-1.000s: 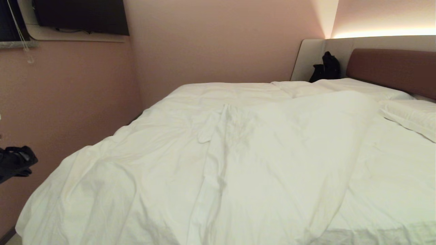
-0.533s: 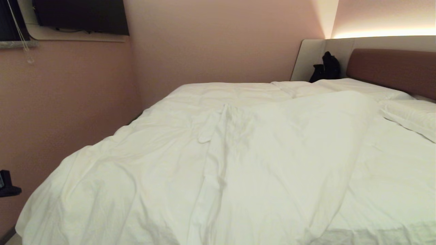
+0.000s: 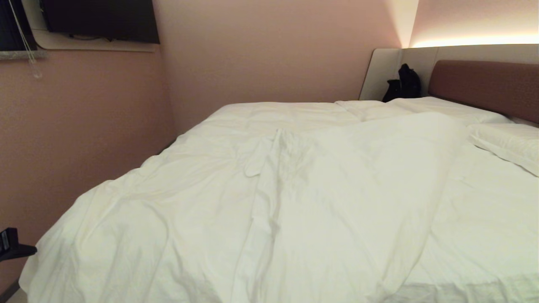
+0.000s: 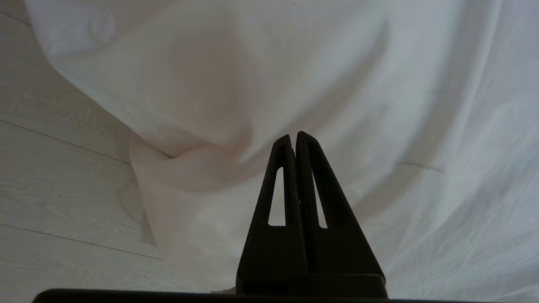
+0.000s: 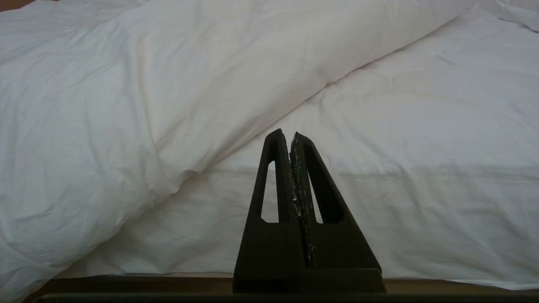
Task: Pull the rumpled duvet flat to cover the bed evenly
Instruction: Flatten the corners of the folded blanket
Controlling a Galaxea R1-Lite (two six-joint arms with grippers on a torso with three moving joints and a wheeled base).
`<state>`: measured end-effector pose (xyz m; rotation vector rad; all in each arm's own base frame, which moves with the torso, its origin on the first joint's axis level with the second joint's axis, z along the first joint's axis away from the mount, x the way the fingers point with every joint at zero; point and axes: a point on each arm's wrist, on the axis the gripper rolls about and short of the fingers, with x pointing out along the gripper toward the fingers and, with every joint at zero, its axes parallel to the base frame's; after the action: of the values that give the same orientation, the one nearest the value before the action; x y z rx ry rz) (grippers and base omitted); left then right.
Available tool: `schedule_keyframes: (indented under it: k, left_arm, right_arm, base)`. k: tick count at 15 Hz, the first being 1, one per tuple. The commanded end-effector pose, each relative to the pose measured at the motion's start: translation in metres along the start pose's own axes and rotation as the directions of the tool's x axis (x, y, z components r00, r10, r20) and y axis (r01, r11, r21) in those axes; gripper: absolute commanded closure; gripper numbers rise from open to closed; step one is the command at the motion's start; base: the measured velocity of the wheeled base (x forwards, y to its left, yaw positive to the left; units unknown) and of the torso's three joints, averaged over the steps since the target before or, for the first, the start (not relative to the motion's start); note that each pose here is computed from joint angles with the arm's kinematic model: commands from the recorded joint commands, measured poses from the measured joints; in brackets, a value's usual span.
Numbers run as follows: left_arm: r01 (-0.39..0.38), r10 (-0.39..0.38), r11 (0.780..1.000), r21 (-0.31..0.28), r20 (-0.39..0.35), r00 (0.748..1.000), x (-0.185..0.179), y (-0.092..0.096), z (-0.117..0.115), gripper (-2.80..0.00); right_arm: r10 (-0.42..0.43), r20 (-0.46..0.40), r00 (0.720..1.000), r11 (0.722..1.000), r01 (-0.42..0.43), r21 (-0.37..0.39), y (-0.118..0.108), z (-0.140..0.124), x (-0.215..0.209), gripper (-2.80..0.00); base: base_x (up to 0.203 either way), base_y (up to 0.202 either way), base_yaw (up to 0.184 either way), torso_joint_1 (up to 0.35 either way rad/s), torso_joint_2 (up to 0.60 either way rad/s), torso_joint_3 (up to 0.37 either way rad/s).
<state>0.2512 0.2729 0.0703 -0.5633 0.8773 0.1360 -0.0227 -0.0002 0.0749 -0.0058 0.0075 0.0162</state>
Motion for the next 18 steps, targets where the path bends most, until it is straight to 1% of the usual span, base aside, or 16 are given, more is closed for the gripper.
schedule_keyframes:
  k: [1, 2, 6, 11, 12, 18]
  left_arm:
    - [0.003, -0.003, 1.0, -0.002, -0.003, 1.0, 0.002, 0.002, 0.0, 0.0]
    - [0.006, -0.006, 1.0, 0.004, -0.003, 1.0, 0.003, 0.003, 0.0, -2.8]
    - [0.084, -0.082, 0.992, 0.09, -0.022, 0.996, 0.011, 0.003, -0.011, -2.8]
    - [0.126, -0.124, 0.988, 0.086, -0.031, 0.992, 0.02, 0.005, -0.012, -2.8]
    - [0.146, -0.144, 0.986, 0.083, -0.029, 0.989, 0.02, 0.005, -0.012, -2.8]
    - [0.174, -0.168, 0.98, 0.1, -0.06, 0.984, 0.04, 0.0, -0.01, -2.8]
  right_arm:
    - [0.001, 0.0, 1.0, 1.0, -0.001, 0.0, 0.0, 0.0, 0.0, 0.0]
    - [0.001, 0.0, 1.0, 1.0, -0.001, 0.0, 0.0, 0.0, 0.0, 0.0]
    - [0.001, 0.0, 1.0, 1.0, -0.001, 0.0, 0.0, 0.0, 0.0, 0.0]
    - [0.001, 0.0, 1.0, 1.0, -0.001, 0.0, 0.0, 0.0, 0.0, 0.0]
    - [0.001, 0.0, 1.0, 1.0, -0.001, 0.0, 0.0, 0.0, 0.0, 0.0]
    - [0.001, 0.0, 1.0, 1.0, -0.001, 0.0, 0.0, 0.0, 0.0, 0.0]
  base:
    - [0.0, 0.0, 0.0, 0.0, 0.0, 0.0]
    - [0.0, 0.0, 0.0, 0.0, 0.0, 0.0]
    - [0.0, 0.0, 0.0, 0.0, 0.0, 0.0]
    - [0.0, 0.0, 0.0, 0.0, 0.0, 0.0]
    - [0.0, 0.0, 0.0, 0.0, 0.0, 0.0]
    - [0.0, 0.0, 0.0, 0.0, 0.0, 0.0]
